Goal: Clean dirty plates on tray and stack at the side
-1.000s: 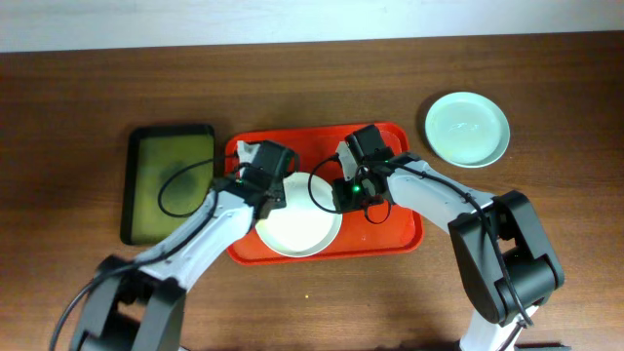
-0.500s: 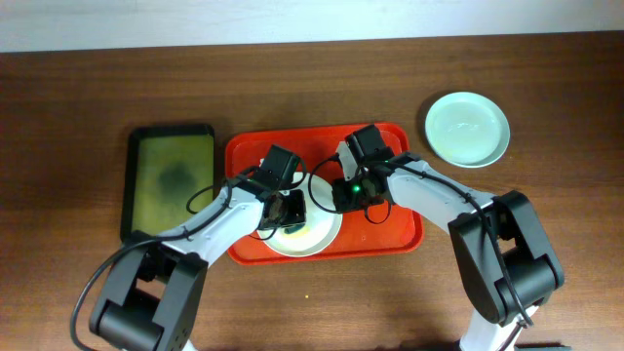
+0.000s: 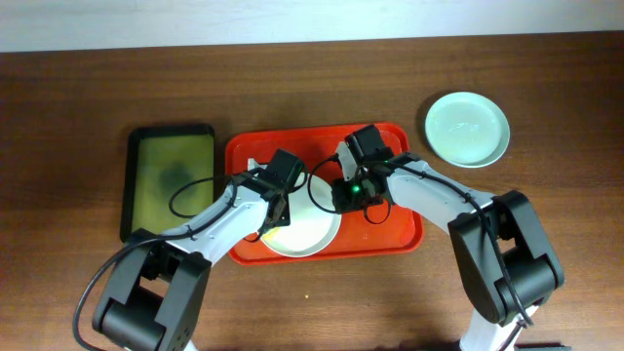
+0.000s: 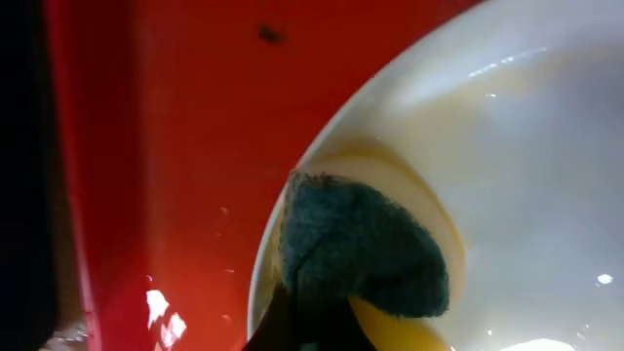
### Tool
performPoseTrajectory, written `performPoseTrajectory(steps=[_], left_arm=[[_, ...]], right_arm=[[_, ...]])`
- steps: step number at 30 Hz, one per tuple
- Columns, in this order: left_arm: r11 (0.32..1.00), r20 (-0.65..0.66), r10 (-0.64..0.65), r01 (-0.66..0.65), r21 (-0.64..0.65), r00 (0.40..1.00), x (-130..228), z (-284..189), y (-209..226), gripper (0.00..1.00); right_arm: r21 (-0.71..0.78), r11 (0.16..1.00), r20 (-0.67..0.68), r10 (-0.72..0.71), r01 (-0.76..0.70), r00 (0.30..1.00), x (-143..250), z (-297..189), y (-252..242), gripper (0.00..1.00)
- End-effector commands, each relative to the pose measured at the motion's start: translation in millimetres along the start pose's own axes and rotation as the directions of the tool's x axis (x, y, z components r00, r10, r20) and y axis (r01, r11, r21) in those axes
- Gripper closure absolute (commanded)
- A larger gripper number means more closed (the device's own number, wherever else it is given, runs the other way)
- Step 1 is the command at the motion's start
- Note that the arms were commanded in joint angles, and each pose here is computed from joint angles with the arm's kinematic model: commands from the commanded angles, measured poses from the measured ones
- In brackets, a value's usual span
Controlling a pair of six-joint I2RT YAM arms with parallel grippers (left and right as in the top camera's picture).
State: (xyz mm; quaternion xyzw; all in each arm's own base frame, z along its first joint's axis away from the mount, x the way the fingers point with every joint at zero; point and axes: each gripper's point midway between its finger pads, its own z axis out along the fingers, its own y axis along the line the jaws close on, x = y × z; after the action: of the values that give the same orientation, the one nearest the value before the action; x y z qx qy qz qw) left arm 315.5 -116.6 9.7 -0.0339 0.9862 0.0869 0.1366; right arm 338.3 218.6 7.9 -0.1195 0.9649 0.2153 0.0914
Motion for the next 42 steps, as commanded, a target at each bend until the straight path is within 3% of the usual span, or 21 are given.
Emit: performPoseTrajectory(steps=[1, 11, 16, 19, 23, 25, 28, 31, 33, 36, 37, 42], left_arm=[[0.985, 0.091, -0.013, 0.028, -0.17, 0.996, -17.9, -4.8, 35.3, 1.0], [0.988, 0.277, -0.143, 0.151, -0.008, 0.95, -52.0, -73.8, 35.3, 1.0], [0.977, 0.345, -0.211, 0.209, 0.045, 0.914, -62.7, -105.8, 53.7, 1.0], [0.966, 0.348, -0.254, 0.257, 0.037, 0.903, -64.9, -109.6, 73.5, 1.0], [0.939, 0.289, -0.338, 0.342, 0.038, 0.896, -63.1, -99.2, 103.8, 1.0], [0.918, 0.249, -0.394, 0.393, 0.056, 0.885, -62.1, -92.7, 119.0, 1.0], [0.883, 0.203, -0.468, 0.464, 0.071, 0.86, -59.6, -85.1, 141.2, 1.0], [0.847, 0.172, -0.528, 0.53, 0.041, 0.832, -52.3, -78.9, 167.1, 1.0], [0.829, 0.158, -0.554, 0.559, 0.02, 0.817, -47.1, -76.4, 179.8, 1.0], [0.818, 0.152, -0.57, 0.576, 0.01, 0.807, -44.5, -75.0, 186.9, 1.0], [0.818, 0.152, -0.57, 0.576, 0.01, 0.807, -44.5, -75.0, 187.0, 1.0], [0.818, 0.149, -0.57, 0.575, 0.008, 0.808, -43.7, -74.9, 187.0, 1.0]], right_arm=[[0.03, 1.0, -0.013, 0.008, -0.008, 1.0, 4.1, 1.6, -8.5, 0.96], [0.033, 0.999, -0.041, 0.018, -0.017, 0.999, 1.9, -9.1, -3.2, 0.96], [0.045, 0.997, -0.023, -0.066, 0.067, 0.998, -21.7, -41.3, 11.5, 0.96], [0.144, 0.985, -0.021, -0.088, 0.09, 0.996, -33.1, -67.5, 8.1, 0.96], [0.392, 0.906, -0.016, -0.163, 0.157, 0.986, -53.4, -118.2, 2.1, 0.96], [0.563, 0.806, 0.008, -0.23, 0.185, 0.973, -69.4, -149.6, 2.4, 0.96], [0.785, 0.591, 0.035, -0.342, 0.186, 0.939, -88.2, -197.9, 11.4, 0.96], [0.92, 0.362, 0.034, -0.454, 0.149, 0.89, -97.3, -240.4, 34.4, 0.96], [0.964, 0.201, -0.041, -0.538, 0.175, 0.842, -99.4, -259.5, 55.1, 0.96], [0.951, -0.095, -0.288, -0.609, 0.293, 0.739, -96.4, -279.0, 88.4, 0.96], [0.907, -0.24, -0.419, -0.605, 0.347, 0.677, -94.8, -286.7, 106.9, 0.96], [0.764, -0.458, -0.645, -0.535, 0.453, 0.546, -94.1, -292.5, 138.1, 0.96]])
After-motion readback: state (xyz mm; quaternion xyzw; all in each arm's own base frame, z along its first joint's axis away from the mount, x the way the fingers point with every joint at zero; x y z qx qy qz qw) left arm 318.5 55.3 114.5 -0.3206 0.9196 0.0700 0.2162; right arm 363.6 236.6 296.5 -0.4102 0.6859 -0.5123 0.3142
